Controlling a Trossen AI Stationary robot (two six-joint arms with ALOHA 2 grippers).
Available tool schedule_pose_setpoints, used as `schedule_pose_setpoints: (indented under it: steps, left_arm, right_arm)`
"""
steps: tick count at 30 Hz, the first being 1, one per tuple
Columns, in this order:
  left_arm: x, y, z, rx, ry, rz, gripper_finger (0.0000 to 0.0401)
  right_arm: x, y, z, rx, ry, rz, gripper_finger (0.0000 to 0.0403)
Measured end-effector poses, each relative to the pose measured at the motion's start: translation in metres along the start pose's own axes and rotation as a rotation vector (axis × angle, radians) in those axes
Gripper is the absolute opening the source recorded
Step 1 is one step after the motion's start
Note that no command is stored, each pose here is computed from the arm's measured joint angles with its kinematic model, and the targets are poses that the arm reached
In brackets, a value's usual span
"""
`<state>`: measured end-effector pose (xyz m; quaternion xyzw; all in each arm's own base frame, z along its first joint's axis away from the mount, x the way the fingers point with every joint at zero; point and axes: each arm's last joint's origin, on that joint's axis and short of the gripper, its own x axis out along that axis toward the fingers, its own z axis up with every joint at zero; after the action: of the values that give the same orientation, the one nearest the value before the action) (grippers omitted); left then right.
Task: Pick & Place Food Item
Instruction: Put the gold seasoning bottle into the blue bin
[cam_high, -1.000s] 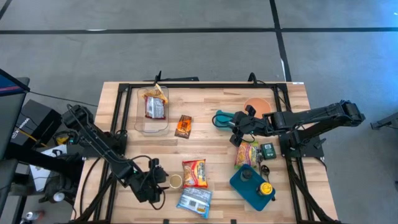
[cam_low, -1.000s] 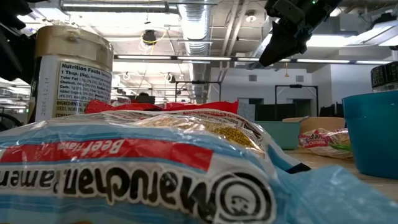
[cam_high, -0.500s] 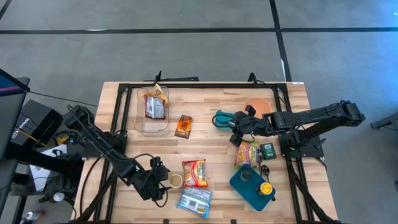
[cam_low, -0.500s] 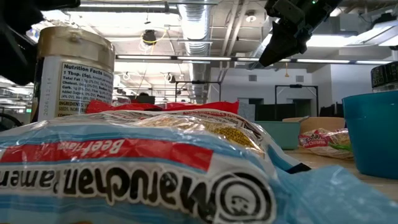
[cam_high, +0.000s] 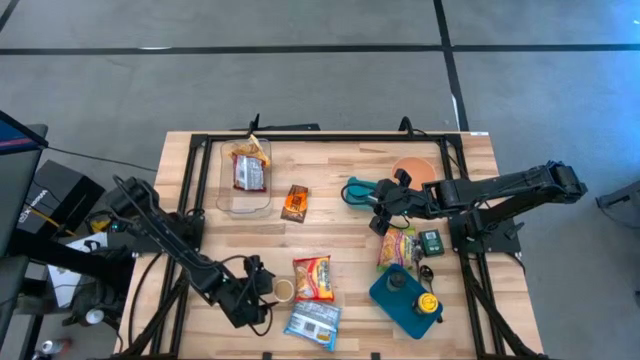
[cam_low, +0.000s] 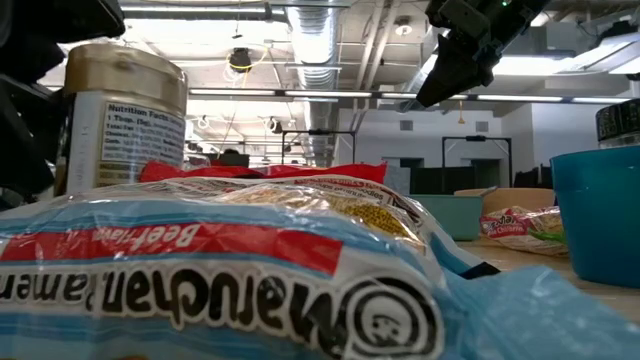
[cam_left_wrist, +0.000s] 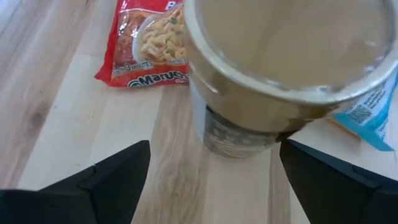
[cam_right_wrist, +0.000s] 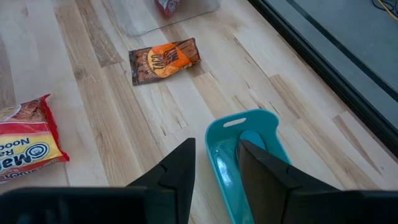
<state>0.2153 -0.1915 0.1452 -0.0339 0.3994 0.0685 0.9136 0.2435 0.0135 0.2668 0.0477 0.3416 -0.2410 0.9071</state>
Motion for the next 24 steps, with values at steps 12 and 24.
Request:
schedule_pose_setpoints:
  steps: [12, 24]
  left_arm:
    - [-0.001, -0.01, -0.023, -0.004, -0.179, 0.011, 0.0327]
    - [0.013, 0.01, -0.026, -0.078, -0.274, -0.043, 0.0323]
  right_arm:
    - [0.0, 0.0, 0.0, 0.0, 0.0, 0.0, 0.0115]
    - [0.0, 0.0, 0.0, 0.0, 0.0, 0.0, 0.0115]
